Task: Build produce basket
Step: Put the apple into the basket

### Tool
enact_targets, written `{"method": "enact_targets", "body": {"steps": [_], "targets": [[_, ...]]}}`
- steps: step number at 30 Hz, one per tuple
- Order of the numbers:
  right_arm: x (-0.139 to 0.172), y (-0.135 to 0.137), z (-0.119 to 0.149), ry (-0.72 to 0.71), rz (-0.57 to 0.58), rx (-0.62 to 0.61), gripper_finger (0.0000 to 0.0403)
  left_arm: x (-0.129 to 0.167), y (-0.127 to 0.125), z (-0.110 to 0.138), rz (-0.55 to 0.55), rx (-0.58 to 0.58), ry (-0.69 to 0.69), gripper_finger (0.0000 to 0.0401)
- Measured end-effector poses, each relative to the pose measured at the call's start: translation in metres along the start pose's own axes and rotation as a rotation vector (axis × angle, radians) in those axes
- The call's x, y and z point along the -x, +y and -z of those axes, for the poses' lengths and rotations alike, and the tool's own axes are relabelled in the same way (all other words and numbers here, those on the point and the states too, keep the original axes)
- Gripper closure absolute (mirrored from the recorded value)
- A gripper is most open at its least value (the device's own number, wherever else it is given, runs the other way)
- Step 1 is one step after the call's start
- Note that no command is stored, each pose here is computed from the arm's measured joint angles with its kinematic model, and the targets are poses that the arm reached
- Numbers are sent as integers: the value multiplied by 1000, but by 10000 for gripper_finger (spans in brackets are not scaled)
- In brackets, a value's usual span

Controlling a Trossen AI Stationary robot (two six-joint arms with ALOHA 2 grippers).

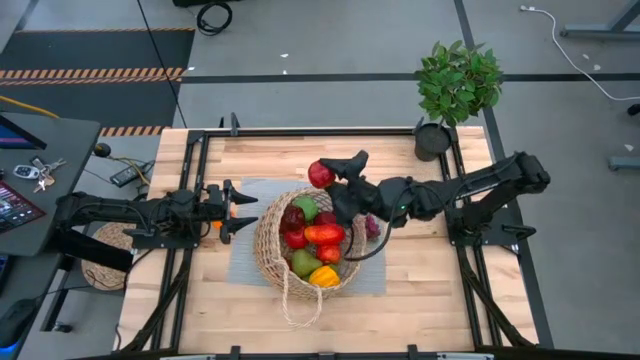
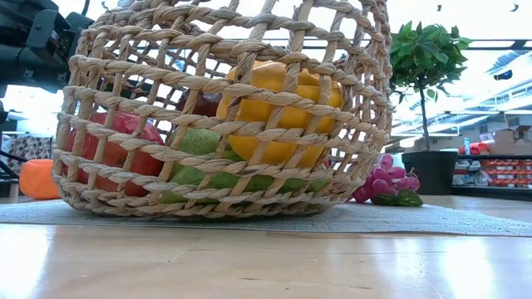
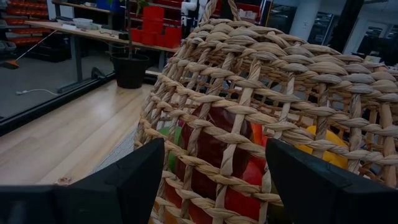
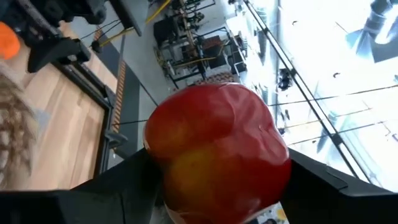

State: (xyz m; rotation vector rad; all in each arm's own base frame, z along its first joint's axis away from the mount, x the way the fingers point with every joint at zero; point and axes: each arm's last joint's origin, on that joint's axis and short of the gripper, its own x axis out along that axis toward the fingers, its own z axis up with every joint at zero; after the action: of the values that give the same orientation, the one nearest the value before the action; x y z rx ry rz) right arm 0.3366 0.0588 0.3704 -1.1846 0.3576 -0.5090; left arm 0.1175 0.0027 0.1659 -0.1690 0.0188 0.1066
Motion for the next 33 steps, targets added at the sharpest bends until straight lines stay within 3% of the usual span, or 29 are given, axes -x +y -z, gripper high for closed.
{"method": "enact_targets", "body": {"steps": [4, 7, 13, 20, 25, 28, 33], "targets": [[-3, 1, 1, 5, 7, -18, 126, 0, 0, 0, 0, 0, 0, 115], [-3, 1, 1, -21, -8, -114, 126, 0, 0, 0, 0, 0, 0, 115], [-2, 5, -2, -107, -112, -586, 126, 0, 0, 0, 0, 0, 1, 115], [3, 2, -6, -325, -529, -1105, 126, 0, 0, 0, 0, 0, 1, 115], [-4, 0, 4, -312, -828, -1392, 126, 0, 0, 0, 0, 0, 0, 115], [-5, 0, 6, -307, -885, -1427, 126, 0, 0, 0, 0, 0, 1, 115], [1, 10, 4, -220, -852, -1344, 126, 0, 0, 0, 0, 0, 0, 115]]}}
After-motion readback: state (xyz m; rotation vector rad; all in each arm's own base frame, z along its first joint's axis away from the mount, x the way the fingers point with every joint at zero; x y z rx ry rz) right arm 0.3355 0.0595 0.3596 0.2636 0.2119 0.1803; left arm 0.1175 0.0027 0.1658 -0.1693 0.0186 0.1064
